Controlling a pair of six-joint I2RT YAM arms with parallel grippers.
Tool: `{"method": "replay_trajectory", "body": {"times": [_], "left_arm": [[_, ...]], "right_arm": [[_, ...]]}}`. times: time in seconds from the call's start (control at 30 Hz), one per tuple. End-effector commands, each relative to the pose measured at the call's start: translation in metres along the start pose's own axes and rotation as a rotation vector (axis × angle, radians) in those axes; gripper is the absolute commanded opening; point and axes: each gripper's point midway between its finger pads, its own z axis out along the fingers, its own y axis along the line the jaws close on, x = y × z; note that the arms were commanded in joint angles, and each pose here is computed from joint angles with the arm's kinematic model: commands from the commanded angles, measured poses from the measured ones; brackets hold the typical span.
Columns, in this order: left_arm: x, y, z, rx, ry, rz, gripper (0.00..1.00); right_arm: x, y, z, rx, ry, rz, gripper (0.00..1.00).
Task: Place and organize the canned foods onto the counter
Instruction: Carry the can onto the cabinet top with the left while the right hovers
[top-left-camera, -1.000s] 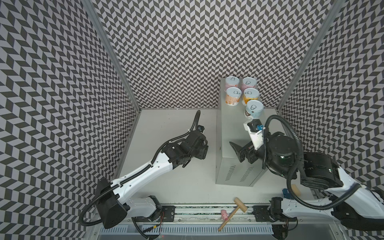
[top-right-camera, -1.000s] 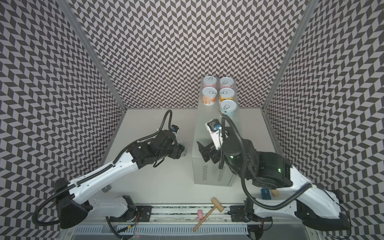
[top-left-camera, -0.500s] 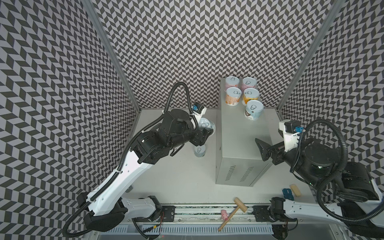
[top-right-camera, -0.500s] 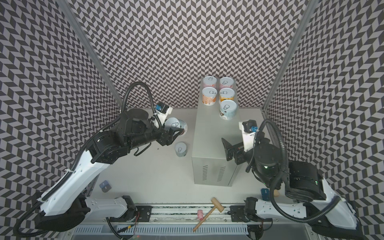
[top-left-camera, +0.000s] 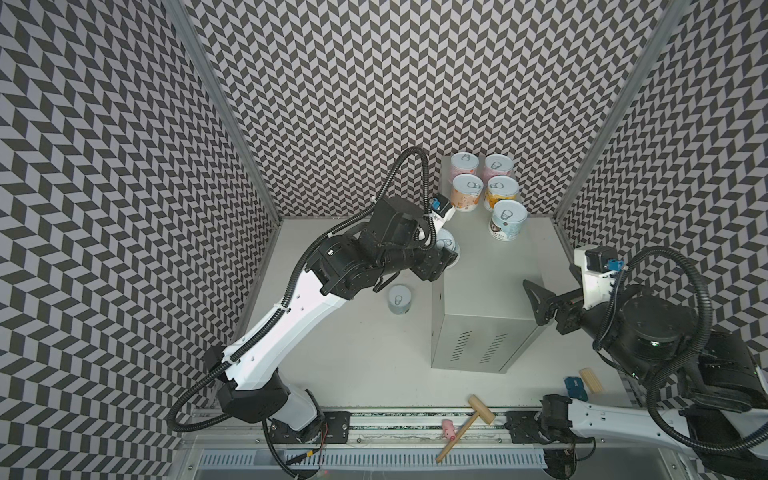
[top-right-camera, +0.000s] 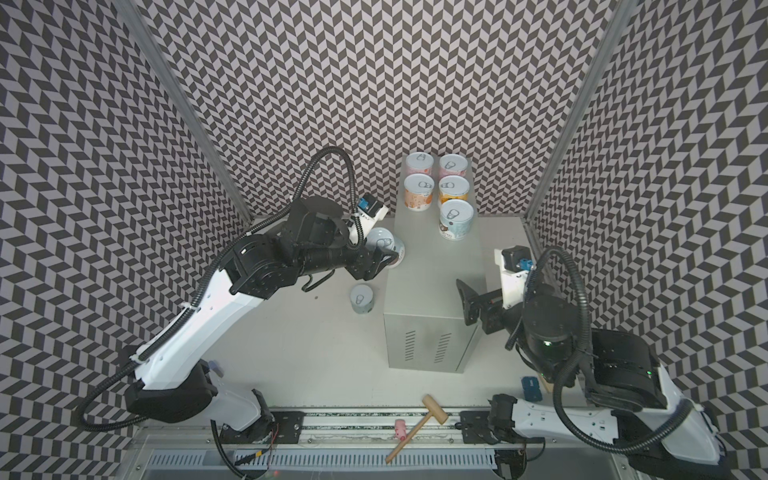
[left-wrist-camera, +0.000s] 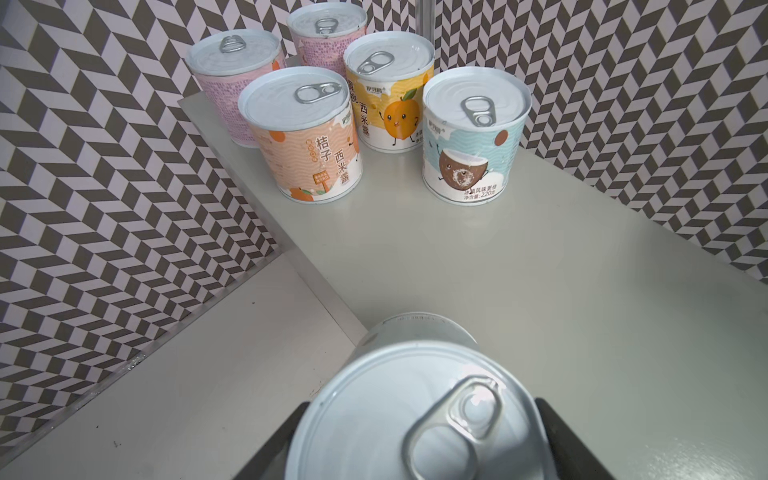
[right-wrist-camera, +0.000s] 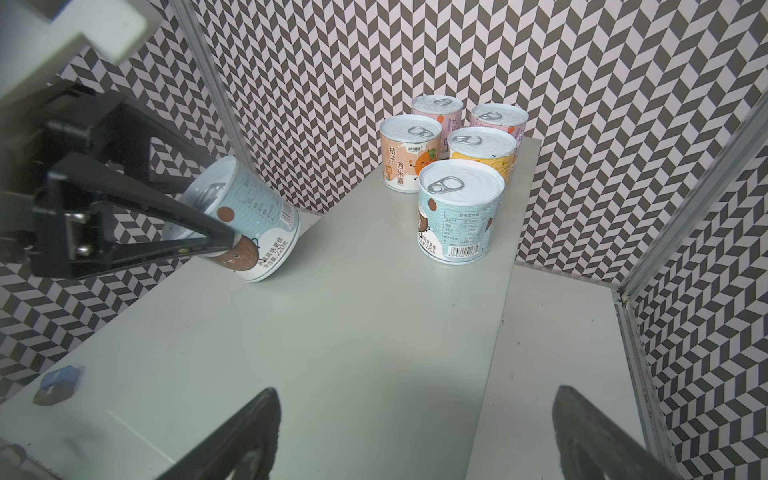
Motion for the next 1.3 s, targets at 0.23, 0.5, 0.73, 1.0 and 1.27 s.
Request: {"method": "replay_trajectory", "body": {"times": [0.23,0.5,0.73,1.0,1.27], "left_arm": [[-0.015,-0.017,0.037,0.037,0.014,0.041,0.77],[-0.018,-0.015,0.065,0.014,0.023,0.05,0.86],[-0.038,-0.015,0.038,0.018,-0.102,0.055,0.94],[-0.044,-0.011,-0.015,0.034,-0.269,0.033,1.0],[-0.022,-0.007,-0.025,0.042,-0.327,0.003,0.99]], "right_arm": [[-0.001,0.002,-0.003,-0.038,-0.027,0.025,0.99],[-0.002,-0.001,-0.004,-0.033,-0.047,0.036,0.99],[-0.003,0.0,-0.001,-0.023,-0.063,0.043,0.99],[-0.009,0.008,0.005,-0.016,-0.086,0.04,0.99],[-0.021,0.011,0.015,0.038,-0.14,0.081,0.99]]}}
